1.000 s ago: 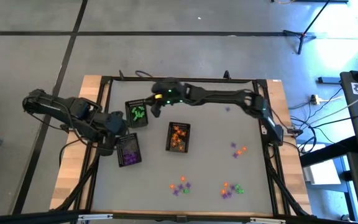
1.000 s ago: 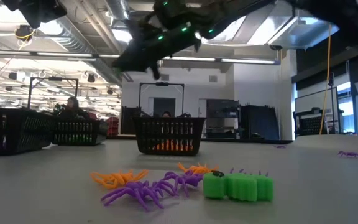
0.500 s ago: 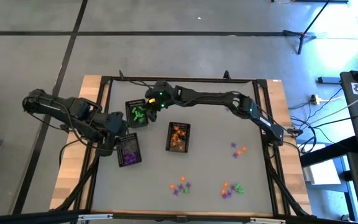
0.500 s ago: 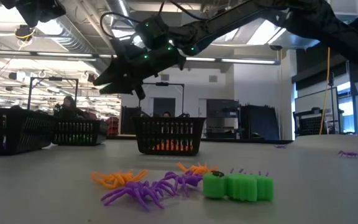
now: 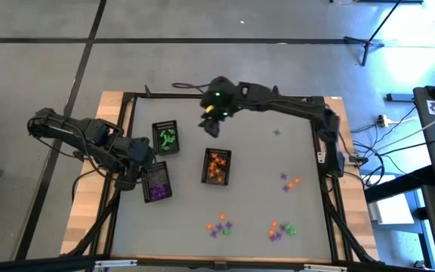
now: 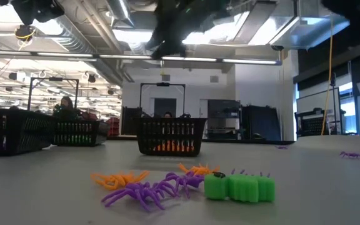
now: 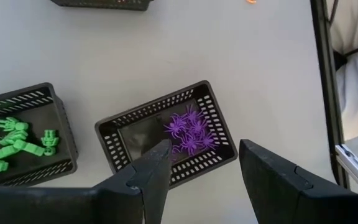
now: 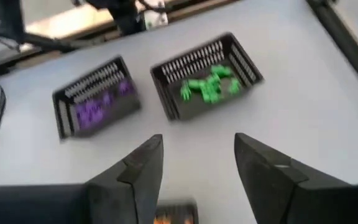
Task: Sort Halloween decoration
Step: Put the purple spider toy into the bottom left black basket
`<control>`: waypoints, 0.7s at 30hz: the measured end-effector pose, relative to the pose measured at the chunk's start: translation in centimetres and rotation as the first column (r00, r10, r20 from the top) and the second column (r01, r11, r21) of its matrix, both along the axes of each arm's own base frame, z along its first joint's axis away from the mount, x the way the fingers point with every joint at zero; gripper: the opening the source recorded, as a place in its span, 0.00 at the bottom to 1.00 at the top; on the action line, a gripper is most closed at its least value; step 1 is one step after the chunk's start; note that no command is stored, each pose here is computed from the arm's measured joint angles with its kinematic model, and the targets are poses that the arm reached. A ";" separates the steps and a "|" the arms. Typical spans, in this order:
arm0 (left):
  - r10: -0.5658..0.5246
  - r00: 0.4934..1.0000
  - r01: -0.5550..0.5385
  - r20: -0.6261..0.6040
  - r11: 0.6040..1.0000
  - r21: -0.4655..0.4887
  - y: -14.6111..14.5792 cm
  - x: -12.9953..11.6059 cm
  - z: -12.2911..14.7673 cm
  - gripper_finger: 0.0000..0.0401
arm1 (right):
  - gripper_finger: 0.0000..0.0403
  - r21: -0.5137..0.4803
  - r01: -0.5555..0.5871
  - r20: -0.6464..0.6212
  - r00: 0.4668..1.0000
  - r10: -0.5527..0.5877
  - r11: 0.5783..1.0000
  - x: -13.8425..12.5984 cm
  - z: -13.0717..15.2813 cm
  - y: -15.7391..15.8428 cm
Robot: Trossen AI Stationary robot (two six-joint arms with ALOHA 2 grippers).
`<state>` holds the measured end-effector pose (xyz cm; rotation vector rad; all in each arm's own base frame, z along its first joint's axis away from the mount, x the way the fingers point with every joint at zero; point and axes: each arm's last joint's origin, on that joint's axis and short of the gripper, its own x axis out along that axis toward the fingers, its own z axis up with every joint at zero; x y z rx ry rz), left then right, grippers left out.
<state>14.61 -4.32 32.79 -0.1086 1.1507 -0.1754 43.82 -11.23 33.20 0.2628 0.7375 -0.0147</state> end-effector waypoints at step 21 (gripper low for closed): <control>0.004 1.000 -0.004 0.016 1.000 -0.016 -0.1 0.4 0.0 0.45 | 0.40 -0.077 0.432 -0.273 0.858 -0.436 0.899 -20.5 -9.6 4.1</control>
